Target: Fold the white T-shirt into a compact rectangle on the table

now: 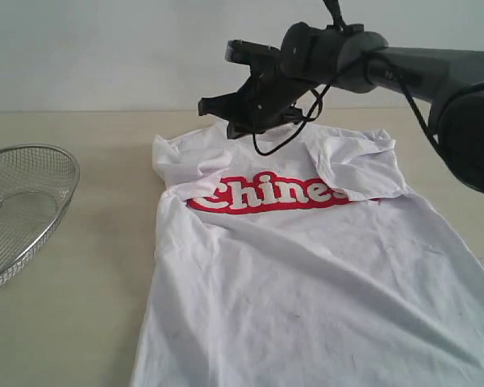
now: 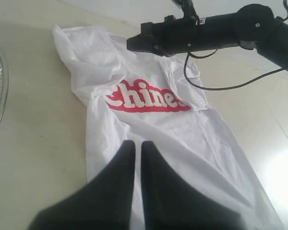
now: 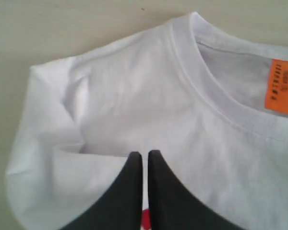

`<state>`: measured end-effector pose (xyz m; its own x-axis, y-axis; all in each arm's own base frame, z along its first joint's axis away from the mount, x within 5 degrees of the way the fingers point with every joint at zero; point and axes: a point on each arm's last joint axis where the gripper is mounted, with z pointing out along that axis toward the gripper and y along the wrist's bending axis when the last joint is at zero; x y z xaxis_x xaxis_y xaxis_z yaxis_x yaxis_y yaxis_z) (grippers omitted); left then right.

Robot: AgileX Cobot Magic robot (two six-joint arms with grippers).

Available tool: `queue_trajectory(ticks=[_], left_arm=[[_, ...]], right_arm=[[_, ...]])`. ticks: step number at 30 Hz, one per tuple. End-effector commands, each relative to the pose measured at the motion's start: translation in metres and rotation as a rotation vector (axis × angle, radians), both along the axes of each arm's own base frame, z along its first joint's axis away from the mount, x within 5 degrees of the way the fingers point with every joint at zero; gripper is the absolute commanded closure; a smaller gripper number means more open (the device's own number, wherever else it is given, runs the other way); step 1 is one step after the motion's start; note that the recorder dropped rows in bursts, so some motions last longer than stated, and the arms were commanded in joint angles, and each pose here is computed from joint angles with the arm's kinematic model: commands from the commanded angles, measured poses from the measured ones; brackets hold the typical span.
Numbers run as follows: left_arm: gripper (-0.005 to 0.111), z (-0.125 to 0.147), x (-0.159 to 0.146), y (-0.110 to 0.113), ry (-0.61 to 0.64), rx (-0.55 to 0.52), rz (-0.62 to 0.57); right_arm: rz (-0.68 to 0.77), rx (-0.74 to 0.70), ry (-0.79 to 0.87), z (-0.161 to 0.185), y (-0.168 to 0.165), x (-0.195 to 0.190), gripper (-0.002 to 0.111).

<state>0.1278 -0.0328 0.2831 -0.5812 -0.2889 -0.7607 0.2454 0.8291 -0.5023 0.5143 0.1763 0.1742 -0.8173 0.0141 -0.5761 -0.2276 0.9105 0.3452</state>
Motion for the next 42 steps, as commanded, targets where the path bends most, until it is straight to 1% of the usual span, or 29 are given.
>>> queue_trajectory(ticks=[1,3,7,11,15,17,19,22,26,29,31,33,36,41,42], left_arm=[[0.102,0.000,0.000,0.000,-0.009,-0.006,0.009],[0.102,0.000,0.000,0.000,-0.009,-0.006,0.009],[0.102,0.000,0.000,0.000,-0.010,-0.008,0.010],[0.102,0.000,0.000,0.000,-0.008,-0.010,0.006],[0.102,0.000,0.000,0.000,-0.017,0.006,-0.004],[0.102,0.000,0.000,0.000,-0.017,0.006,-0.004],[0.102,0.000,0.000,0.000,-0.017,0.006,-0.004],[0.102,0.000,0.000,0.000,-0.018,0.003,-0.004],[0.102,0.000,0.000,0.000,-0.018,0.001,-0.004],[0.102,0.001,0.000,-0.001,-0.020,-0.007,-0.002],[0.102,0.001,0.000,-0.001,-0.018,-0.008,-0.006],[0.102,0.001,0.000,-0.001,-0.018,-0.008,-0.006],[0.102,0.001,0.000,-0.001,-0.018,-0.008,-0.006],[0.102,0.001,0.000,-0.001,-0.017,-0.008,-0.008],[0.102,0.001,0.000,-0.001,-0.017,-0.008,-0.008]], right_arm=[[0.080,0.085,0.017,0.032,0.008,-0.011,0.108],[0.133,0.072,0.043,0.031,0.009,-0.015,0.108],[0.191,0.049,0.110,0.027,0.014,-0.024,0.108],[0.274,-0.002,0.149,0.026,0.032,-0.038,0.108],[0.361,-0.038,0.192,0.026,0.064,-0.059,0.108],[0.337,-0.081,0.173,0.026,0.074,-0.066,0.108],[0.316,-0.106,0.181,0.026,0.076,-0.073,0.108],[0.325,-0.128,0.229,0.018,0.074,-0.086,0.108],[0.293,-0.132,0.203,0.008,0.067,-0.094,0.108],[0.284,-0.149,0.224,-0.012,0.065,-0.099,0.108],[0.282,-0.155,0.203,-0.025,0.065,-0.100,0.108],[0.266,-0.131,0.177,-0.030,0.068,-0.101,0.108],[0.280,-0.083,0.178,-0.031,0.078,-0.104,0.108],[0.301,-0.024,0.249,-0.062,0.100,-0.115,0.108],[0.307,-0.011,0.255,-0.064,0.103,-0.116,0.108]])
